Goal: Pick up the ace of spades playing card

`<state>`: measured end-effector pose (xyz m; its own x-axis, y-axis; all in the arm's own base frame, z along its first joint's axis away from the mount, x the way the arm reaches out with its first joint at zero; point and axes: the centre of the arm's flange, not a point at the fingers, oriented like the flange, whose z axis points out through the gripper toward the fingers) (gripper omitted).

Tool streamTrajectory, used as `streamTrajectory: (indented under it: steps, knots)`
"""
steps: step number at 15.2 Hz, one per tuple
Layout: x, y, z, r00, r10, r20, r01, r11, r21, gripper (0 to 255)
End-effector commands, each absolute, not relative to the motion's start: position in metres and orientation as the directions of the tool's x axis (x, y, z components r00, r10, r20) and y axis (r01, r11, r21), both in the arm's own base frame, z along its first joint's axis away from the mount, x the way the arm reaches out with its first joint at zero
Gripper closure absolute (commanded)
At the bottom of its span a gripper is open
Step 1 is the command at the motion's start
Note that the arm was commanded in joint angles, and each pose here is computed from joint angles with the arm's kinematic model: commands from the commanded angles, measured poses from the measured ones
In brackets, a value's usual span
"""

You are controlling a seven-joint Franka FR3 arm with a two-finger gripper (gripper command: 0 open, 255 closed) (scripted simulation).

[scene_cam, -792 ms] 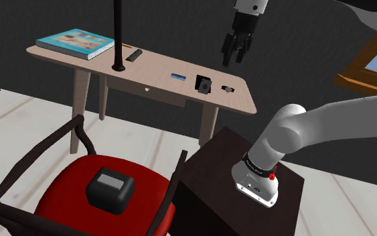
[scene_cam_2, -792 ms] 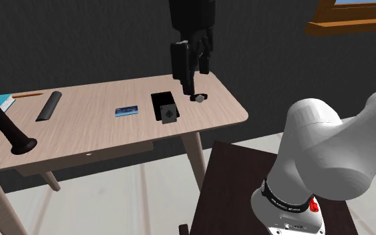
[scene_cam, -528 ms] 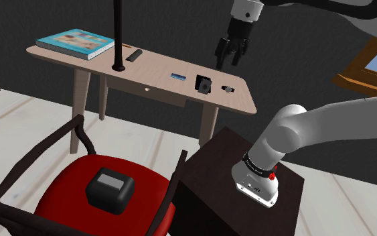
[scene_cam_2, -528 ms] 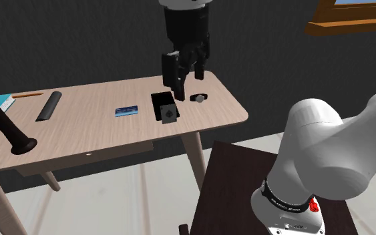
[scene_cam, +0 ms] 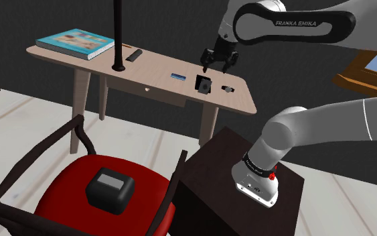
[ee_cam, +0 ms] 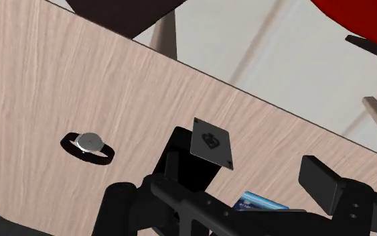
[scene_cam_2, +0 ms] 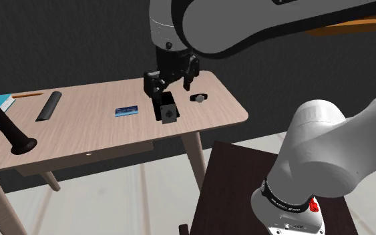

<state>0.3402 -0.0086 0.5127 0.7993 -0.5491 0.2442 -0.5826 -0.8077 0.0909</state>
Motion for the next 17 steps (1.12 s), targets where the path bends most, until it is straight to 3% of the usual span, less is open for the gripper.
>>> streamTrajectory:
  steps: [1, 4, 13, 14, 17]
  knots:
    - [0.353, -0.019, 0.497, 0.718, -0.62, 0.315, -0.67, -0.739, 0.072, 0]
    - [0.366, -0.034, 0.48, 0.611, -0.688, 0.391, -0.76, -0.648, 0.047, 0]
    - [0.366, -0.034, 0.44, 0.611, -0.688, 0.391, -0.76, -0.648, 0.047, 0]
    - [0.366, -0.034, 0.44, 0.611, -0.688, 0.391, -0.76, -0.648, 0.047, 255]
    - [0.366, -0.034, 0.439, 0.611, -0.688, 0.391, -0.76, -0.648, 0.047, 255]
